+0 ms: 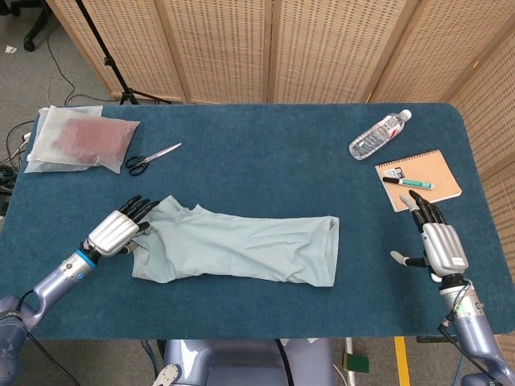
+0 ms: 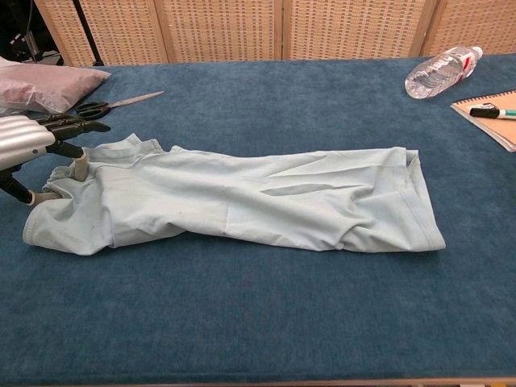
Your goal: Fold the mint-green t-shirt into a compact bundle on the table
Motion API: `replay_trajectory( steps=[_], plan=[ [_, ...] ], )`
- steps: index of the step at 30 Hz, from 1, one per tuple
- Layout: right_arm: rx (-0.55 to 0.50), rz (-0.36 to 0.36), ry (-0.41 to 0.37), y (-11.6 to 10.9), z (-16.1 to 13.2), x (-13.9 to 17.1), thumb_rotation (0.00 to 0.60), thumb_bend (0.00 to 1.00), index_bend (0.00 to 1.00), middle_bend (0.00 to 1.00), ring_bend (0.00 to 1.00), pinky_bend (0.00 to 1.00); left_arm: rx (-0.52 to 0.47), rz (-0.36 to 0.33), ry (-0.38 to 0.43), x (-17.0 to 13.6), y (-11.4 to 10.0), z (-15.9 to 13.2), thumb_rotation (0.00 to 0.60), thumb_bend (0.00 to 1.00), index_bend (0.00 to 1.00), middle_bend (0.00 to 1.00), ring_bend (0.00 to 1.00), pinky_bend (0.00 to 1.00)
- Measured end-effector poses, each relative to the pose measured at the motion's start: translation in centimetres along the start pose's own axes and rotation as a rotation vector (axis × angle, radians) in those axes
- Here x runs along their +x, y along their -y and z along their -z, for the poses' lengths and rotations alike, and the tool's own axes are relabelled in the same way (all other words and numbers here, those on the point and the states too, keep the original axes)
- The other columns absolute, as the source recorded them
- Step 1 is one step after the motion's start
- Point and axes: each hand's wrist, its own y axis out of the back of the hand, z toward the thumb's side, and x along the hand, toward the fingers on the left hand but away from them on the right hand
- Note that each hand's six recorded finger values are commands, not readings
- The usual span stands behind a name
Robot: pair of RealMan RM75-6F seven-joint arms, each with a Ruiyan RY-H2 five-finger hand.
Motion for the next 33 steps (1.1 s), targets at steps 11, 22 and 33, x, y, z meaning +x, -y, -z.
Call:
replay_trajectory(
  steps=[11,22,33],
  plan=[
    [-0.002,-0.002,0.002,-0.01,0.07,-0.01,0.6,0.0,0.0,0.0,0.0,0.07,0.028,0.024,-0.008,-0.33,0.25,0.58,0.6,0.25,0.5,0.0,0.0,0.0],
    [0.002,-0.002,0.005,0.07,0.11,-0.01,0.6,0.0,0.0,0.0,0.0,0.07,0.055,0.017,-0.016,-0.09,0.16,0.67,0.6,0.25,0.5,0.0,0.0,0.0],
    [0.0,0.0,0.006,0.03,0.11,-0.06,0.6,0.0,0.0,0.0,0.0,0.07,0.068,0.027,-0.016,0.0,0.33,0.69,0.6,0.39,0.64,0.0,0.0,0.0]
  ],
)
